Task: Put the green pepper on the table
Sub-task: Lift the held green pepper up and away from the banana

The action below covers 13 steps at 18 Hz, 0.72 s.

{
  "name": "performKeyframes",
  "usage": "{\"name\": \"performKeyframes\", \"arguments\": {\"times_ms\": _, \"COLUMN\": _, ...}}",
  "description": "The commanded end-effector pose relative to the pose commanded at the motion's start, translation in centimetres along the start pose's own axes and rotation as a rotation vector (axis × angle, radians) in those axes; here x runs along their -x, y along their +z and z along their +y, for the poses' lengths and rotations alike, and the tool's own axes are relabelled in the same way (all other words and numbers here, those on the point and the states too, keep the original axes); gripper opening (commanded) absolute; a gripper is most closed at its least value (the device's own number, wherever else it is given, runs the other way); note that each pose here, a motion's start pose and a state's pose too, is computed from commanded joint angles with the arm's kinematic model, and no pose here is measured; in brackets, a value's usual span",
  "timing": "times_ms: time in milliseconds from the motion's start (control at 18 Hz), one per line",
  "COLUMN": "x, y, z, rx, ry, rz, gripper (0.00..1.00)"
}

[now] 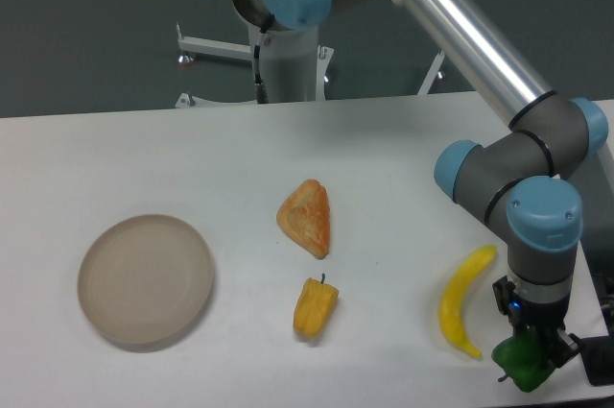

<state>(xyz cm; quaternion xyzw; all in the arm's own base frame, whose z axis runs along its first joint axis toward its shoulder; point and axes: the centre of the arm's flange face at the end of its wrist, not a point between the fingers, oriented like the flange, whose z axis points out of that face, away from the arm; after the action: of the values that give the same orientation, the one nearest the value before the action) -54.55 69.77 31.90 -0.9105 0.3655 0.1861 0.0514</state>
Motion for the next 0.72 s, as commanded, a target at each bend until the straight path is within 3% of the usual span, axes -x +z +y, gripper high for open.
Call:
{"name": "performKeyframes", "arguments": {"times_ms": 222, "x": -0.2, "y": -0.7, "z": -0.4, "rx": -0.030, "ry": -0.002, "rz": 0.004, "gripper": 0.36}}
{"name": "performKeyframes", "arguments": {"times_ms": 722, "x": -5.8, "y": -5.1, "z": 1.2, "rx": -0.097, "ry": -0.043, "rz": 0.108, "gripper": 0.36}}
